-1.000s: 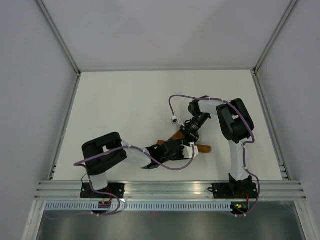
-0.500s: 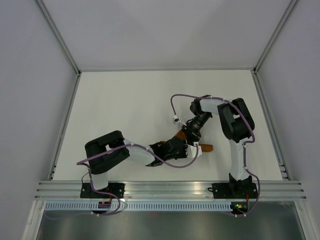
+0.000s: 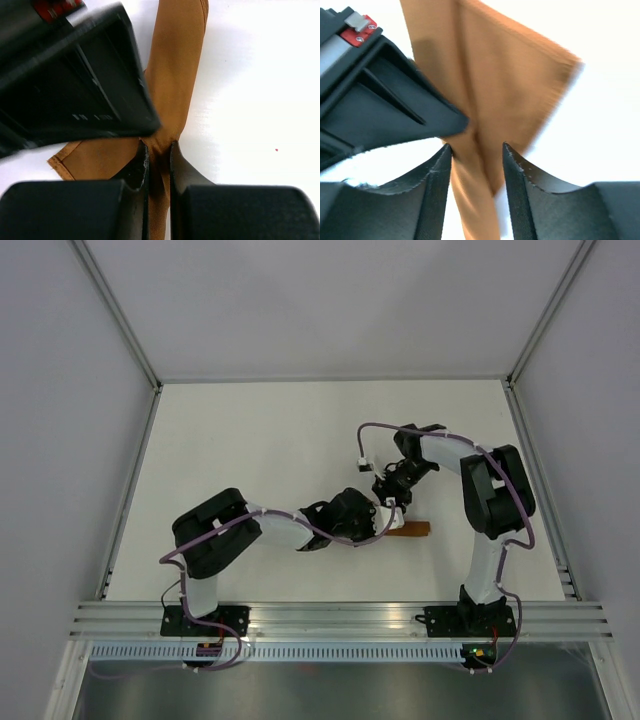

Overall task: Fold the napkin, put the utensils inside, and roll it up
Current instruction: Roll the napkin with the utensil

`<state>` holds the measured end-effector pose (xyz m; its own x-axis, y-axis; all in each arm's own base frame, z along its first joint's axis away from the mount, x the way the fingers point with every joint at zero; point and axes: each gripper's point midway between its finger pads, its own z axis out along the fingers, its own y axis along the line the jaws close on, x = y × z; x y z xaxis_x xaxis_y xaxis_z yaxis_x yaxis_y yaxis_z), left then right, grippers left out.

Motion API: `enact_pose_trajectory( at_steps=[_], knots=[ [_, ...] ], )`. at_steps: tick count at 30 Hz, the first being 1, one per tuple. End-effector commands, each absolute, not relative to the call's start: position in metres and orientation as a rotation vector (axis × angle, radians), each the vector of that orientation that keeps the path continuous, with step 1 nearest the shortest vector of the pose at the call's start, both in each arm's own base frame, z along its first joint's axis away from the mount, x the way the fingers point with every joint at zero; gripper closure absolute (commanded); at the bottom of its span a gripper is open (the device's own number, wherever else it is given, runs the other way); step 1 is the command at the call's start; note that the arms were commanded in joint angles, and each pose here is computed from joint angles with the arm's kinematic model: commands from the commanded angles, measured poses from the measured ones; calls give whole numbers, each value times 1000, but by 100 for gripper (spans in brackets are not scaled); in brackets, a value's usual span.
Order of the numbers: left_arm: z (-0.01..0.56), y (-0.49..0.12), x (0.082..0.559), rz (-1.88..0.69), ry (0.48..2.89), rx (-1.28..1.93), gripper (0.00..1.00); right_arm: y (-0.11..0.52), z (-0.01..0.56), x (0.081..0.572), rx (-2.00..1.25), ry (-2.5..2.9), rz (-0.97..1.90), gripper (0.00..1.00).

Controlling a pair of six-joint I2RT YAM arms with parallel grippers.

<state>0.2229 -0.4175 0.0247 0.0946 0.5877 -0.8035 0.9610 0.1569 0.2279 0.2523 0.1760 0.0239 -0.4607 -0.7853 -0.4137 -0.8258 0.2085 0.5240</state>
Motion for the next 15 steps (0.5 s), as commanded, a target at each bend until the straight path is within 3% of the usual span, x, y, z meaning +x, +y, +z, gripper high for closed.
enact_pose_trajectory(
  at_steps=[1,7,15],
  knots=[
    [-47,-373,170,-703,1948,1669,98,166,47,315,-1434,2268,807,48],
    [-46,-372,172,-836,2065,1605,98,147,78,331,-1280,2194,723,48],
    [-54,-362,177,-944,2257,1523,98,137,91,290,-1355,2025,632,46]
  ],
)
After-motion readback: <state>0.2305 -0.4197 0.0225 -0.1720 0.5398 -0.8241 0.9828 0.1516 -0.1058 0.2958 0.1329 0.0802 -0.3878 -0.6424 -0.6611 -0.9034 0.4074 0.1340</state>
